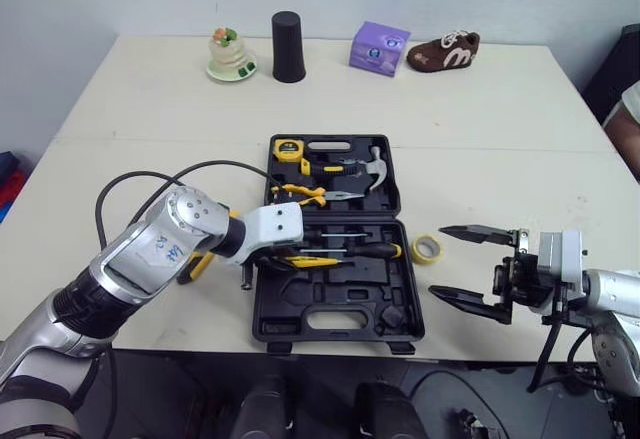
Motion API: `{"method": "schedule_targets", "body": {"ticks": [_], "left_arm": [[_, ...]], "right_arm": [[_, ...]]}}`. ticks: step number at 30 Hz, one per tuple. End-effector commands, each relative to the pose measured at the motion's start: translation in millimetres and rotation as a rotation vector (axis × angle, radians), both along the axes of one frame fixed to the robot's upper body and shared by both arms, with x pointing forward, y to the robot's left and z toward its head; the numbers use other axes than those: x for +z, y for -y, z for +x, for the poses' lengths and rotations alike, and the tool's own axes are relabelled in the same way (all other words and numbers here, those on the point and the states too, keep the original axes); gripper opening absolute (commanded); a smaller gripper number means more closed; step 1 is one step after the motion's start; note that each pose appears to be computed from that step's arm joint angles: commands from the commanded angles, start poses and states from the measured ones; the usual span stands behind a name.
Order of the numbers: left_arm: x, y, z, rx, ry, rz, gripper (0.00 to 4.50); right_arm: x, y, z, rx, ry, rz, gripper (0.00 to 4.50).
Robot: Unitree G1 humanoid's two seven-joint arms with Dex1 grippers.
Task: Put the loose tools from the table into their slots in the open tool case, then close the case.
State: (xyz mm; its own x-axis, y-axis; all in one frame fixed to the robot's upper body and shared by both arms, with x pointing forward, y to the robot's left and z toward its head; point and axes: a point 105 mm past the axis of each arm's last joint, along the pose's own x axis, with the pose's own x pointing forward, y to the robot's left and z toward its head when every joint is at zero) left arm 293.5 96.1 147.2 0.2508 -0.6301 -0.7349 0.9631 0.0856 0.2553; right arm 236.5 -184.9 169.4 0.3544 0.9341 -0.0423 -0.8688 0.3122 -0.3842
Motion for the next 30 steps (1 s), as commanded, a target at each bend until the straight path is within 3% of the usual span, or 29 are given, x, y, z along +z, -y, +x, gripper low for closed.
{"method": "schedule_targets", "body": {"ticks": [1, 18, 20, 22, 28, 30], "left_arm": [[-1.0, 1.3, 0.6, -0.016, 0.016, 0.029, 0.5], [-5.4, 5.1, 5.4, -0.047, 0.019, 0.05, 0.5], [1.5, 12.6, 5.0, -0.064, 0.027, -0.009, 1.52], [6.5, 15.5, 3.6, -0.083, 0.035, -0.034, 2.13], [9.3, 5.2, 4.0, -0.08, 0.04, -0.021, 2.13], [17.7, 8.1, 2.8, -0.103, 0.06, -0.08, 2.13]], "right_arm": [[5.0, 3.1, -4.2, -0.007, 0.048, 0.001, 4.5], [3.9, -0.3, -2.1, -0.006, 0.057, 0.008, 4.5], [3.8, -1.7, -1.9, -0.004, 0.056, 0.007, 4.5], [3.8, -3.4, -2.0, -0.001, 0.055, 0.008, 4.5], [4.3, -6.4, -1.4, 0.0, 0.054, 0.014, 4.5], [4.6, -6.8, -1.4, -0.001, 0.054, 0.014, 4.5]]}}
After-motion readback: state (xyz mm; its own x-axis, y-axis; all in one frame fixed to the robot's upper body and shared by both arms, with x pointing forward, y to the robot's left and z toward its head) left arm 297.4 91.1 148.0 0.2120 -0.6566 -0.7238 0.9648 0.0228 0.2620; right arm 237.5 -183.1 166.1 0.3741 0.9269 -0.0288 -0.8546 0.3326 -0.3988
